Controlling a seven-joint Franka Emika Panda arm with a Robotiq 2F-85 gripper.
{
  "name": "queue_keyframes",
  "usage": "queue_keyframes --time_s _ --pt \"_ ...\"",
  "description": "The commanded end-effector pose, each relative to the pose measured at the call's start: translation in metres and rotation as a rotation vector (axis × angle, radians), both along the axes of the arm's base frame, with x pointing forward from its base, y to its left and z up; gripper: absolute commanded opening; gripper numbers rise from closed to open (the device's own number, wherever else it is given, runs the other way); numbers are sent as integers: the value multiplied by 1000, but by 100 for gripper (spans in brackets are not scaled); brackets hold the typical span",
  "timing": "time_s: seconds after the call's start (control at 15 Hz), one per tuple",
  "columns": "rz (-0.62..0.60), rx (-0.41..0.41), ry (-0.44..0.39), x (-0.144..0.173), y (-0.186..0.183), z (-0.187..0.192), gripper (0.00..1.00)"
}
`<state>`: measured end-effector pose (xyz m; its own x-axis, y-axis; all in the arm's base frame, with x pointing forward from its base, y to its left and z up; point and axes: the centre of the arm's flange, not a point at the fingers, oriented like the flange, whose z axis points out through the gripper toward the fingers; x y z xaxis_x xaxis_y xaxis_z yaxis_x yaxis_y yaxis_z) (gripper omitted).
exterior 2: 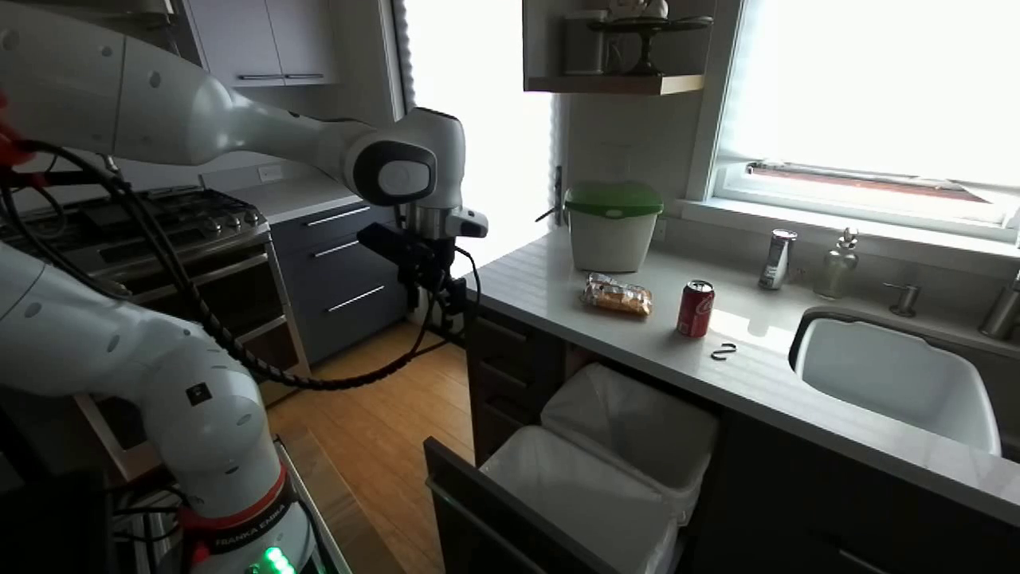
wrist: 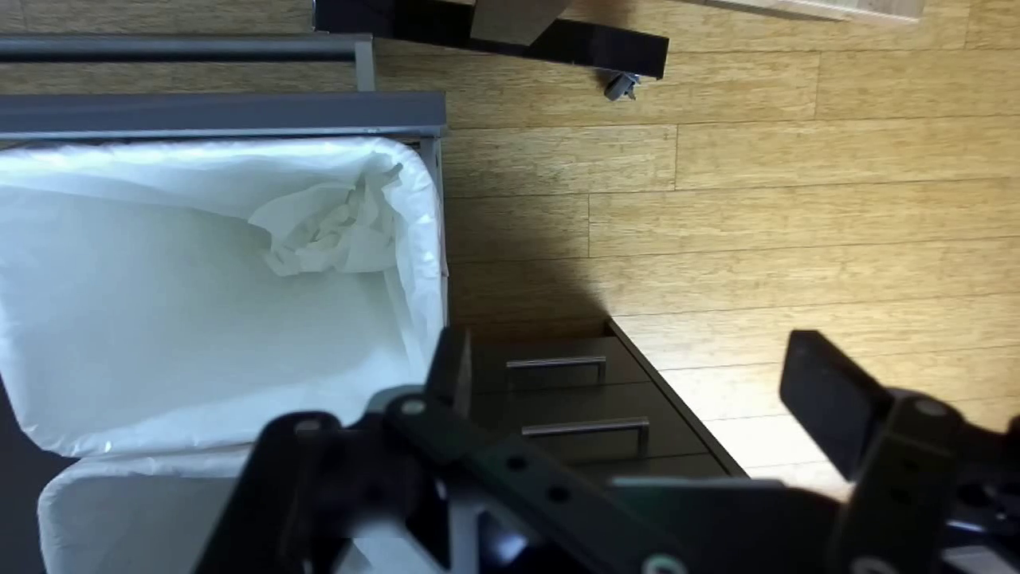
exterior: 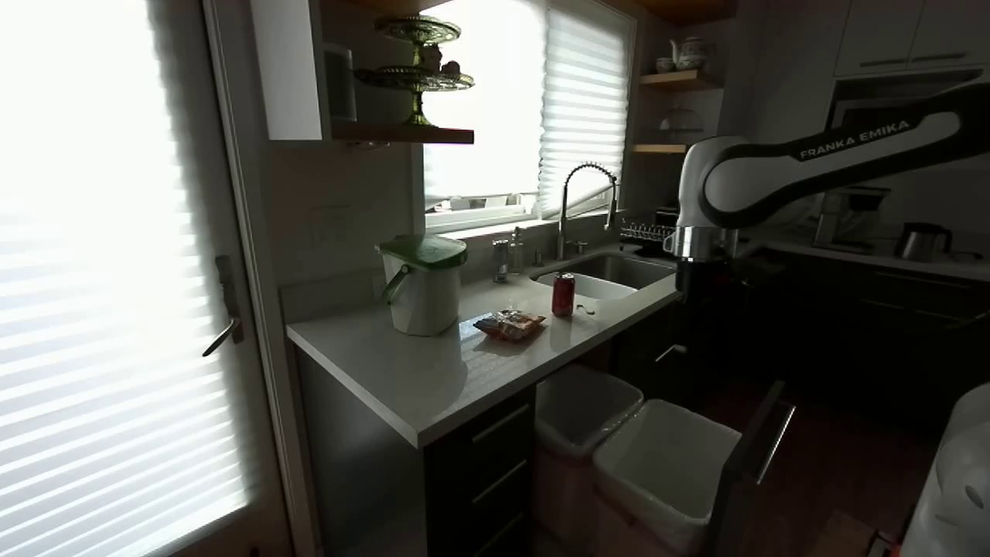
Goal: Pick up the orange snacks packet on the counter top and drop it in the waste bin drawer
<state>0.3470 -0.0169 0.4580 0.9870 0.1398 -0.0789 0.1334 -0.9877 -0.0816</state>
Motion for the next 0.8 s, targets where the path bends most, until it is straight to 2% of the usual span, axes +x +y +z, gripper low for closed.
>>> queue_keyframes --time_s 0.0,0.2,0.53,0.73 --pt "-40 5 -12 18 1 0 100" --pt "-196 -25 -36 66 0 14 100" --pt "-466 -76 -169 163 -2 41 100" --pt "-602 -106 -289 215 3 41 100"
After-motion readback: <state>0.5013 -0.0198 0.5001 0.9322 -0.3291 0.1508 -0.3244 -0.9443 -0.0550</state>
